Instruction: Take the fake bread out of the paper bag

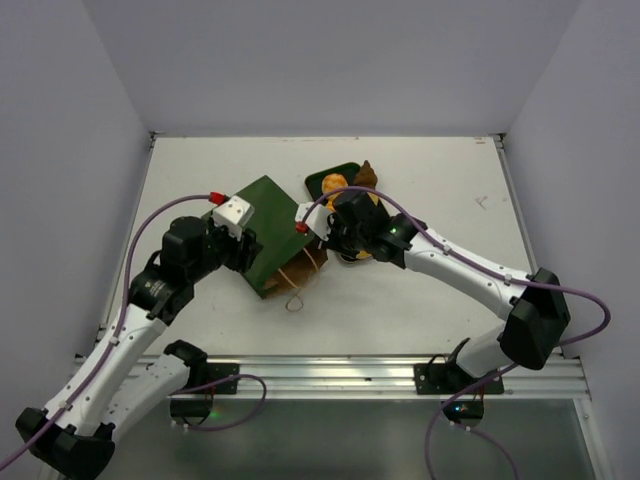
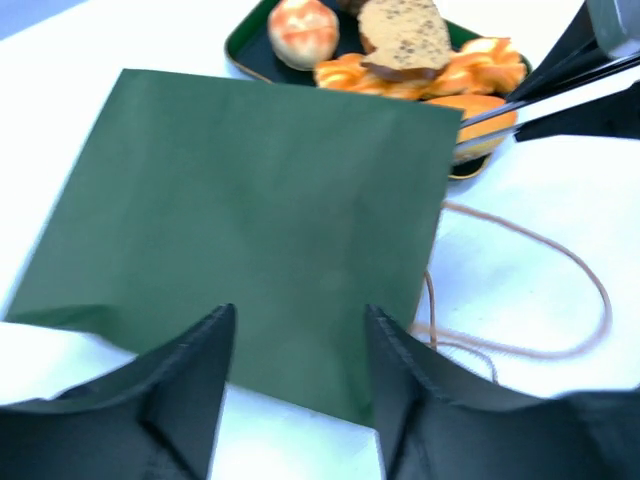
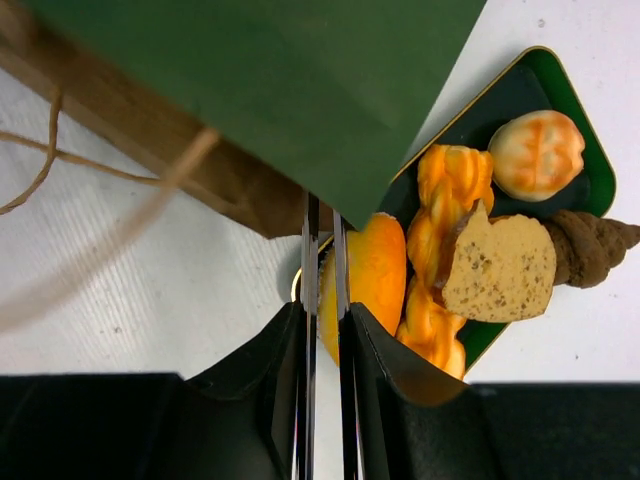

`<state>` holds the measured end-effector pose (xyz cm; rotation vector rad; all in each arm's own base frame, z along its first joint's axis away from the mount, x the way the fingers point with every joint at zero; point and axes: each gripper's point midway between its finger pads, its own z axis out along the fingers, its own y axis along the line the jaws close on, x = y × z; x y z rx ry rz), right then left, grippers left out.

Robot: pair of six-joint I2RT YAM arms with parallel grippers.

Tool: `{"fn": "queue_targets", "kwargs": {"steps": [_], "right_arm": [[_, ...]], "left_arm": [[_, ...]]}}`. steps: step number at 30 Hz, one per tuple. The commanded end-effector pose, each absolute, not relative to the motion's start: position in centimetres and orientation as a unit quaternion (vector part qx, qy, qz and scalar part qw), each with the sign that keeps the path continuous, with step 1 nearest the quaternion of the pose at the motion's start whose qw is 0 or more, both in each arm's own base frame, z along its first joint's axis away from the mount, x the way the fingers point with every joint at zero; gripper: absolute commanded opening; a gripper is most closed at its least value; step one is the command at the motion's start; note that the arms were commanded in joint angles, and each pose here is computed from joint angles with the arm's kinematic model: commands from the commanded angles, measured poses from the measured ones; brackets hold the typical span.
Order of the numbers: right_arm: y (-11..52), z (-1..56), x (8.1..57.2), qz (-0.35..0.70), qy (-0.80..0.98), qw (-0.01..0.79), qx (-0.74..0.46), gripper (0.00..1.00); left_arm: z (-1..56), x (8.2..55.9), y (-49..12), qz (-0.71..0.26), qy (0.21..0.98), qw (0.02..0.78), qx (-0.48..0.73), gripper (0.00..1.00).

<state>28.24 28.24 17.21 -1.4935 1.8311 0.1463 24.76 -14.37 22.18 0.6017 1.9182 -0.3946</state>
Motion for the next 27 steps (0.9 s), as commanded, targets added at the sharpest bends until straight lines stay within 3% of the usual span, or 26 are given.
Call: {"fn": "queue_targets", "kwargs": {"steps": [1,6,12,18,24,27], "right_arm": [[29.5,20.5,30.4,0.056,0.710,0.439,-0.548,0.27],[29.2,20.1,31.0,0.058,0.716,0.437,-0.542,0.27],[29.5,19.7,31.3,0.067,0.720,0.433,-0.538,0.27],[29.8,19.5,31.5,0.068,0.721,0.430,-0.538,0.27],[29.8,19.3,31.6,0.068,0.723,0.428,-0.537,0.27],[29.8,19.2,31.7,0.069,0.725,0.427,-0.536,0.27]], "left_arm": [[23.0,24.9,-12.5,-0.129,0.807,0.533,0.219,0.62],[22.4,26.3,-11.1,-0.104,0.828,0.526,0.163,0.71],[20.7,32.1,-8.7,-0.120,0.850,0.498,0.121,0.71],[20.2,40.4,-8.3,-0.221,0.850,0.469,0.091,0.61],[20.5,46.8,-5.8,-0.223,0.846,0.480,0.071,0.60],[18.9,48.4,-5.3,-0.229,0.857,0.456,0.072,0.55]]}}
